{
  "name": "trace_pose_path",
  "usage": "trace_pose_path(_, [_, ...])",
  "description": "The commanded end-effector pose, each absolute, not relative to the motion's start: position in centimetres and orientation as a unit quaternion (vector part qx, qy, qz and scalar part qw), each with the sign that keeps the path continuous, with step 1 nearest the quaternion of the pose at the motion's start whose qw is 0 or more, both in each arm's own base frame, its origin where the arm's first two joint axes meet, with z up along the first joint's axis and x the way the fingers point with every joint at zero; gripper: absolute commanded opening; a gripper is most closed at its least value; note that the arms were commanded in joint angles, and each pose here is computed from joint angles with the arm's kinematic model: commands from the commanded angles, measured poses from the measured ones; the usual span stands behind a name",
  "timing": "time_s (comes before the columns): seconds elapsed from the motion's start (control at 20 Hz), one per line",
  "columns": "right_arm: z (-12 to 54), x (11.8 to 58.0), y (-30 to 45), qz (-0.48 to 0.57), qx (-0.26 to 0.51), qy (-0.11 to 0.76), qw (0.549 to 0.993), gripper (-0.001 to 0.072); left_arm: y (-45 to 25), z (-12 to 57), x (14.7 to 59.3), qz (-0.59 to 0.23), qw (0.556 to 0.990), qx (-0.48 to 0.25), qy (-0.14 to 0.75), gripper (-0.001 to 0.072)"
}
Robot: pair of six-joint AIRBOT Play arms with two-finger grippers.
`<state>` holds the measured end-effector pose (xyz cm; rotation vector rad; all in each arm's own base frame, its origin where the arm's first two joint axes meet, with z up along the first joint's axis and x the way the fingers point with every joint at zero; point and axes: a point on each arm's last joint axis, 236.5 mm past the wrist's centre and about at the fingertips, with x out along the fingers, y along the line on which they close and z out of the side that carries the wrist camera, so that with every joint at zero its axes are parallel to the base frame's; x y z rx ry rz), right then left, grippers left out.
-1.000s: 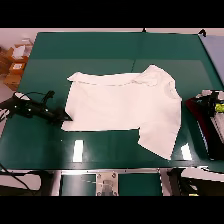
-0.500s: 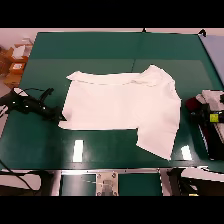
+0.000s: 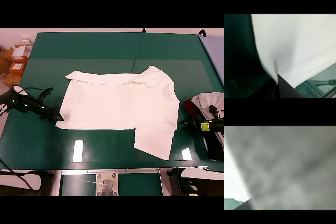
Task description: Fold the shirts.
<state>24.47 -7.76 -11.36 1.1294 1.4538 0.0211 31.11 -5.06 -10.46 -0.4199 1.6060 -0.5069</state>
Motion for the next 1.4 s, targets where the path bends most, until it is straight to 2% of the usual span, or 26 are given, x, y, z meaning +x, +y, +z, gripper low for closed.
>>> trace_pose_path(0.0, [-12.9,24.2,-6.8,0.026,0.494,0.634,0.595,0.0420,-5.0,-10.5,31.2,-0.220,0.648,-0.185,0.706,0.0025])
trace_pose_path(0.3, [-13.0,24.9,-5.1,0.051,0.470,0.648,0.597,0.0417,-5.2,-10.3,31.4,-0.221,0.649,-0.192,0.702,0.0025])
trace_pose_path(0.4, [-12.7,25.8,-5.1,0.058,0.474,0.635,0.608,0.0350,-5.4,-10.2,31.5,-0.223,0.649,-0.197,0.700,0.0025])
trace_pose_path(0.45, [-12.5,26.2,-5.1,0.058,0.479,0.629,0.609,0.0348,-5.4,-10.2,31.5,-0.223,0.649,-0.197,0.700,0.0025])
trace_pose_path(0.55, [-12.1,26.7,-4.9,0.072,0.477,0.619,0.620,0.0107,-5.5,-10.1,31.5,-0.224,0.648,-0.198,0.700,0.0025])
trace_pose_path(0.6, [-11.7,27.1,-4.9,0.077,0.476,0.611,0.628,0.0054,-5.5,-10.1,31.4,-0.225,0.646,-0.198,0.702,0.0025])
trace_pose_path(0.7, [-10.2,28.2,-5.8,0.076,0.460,0.596,0.654,0.0019,-5.8,-9.5,31.4,-0.232,0.645,-0.202,0.700,0.0024])
trace_pose_path(0.95, [-1.4,32.7,-10.2,0.053,0.388,0.522,0.757,0.0018,-7.6,-4.1,33.7,-0.288,0.648,-0.225,0.668,0.0024])
trace_pose_path(1.05, [1.7,33.4,-10.7,0.051,0.373,0.504,0.777,0.0018,-8.0,-0.9,35.3,-0.301,0.679,-0.223,0.631,0.0023])
trace_pose_path(1.15, [4.5,33.9,-10.4,0.066,0.362,0.485,0.793,0.0018,-7.8,3.4,36.4,-0.306,0.723,-0.191,0.589,0.0023])
trace_pose_path(1.25, [10.0,36.1,-9.6,0.098,0.368,0.412,0.828,0.0017,-7.7,10.0,37.2,-0.307,0.779,-0.151,0.526,0.0023])
trace_pose_path(1.35, [19.6,38.3,-8.0,0.157,0.363,0.294,0.870,0.0018,-7.6,19.3,37.3,-0.298,0.847,-0.099,0.429,0.0024])
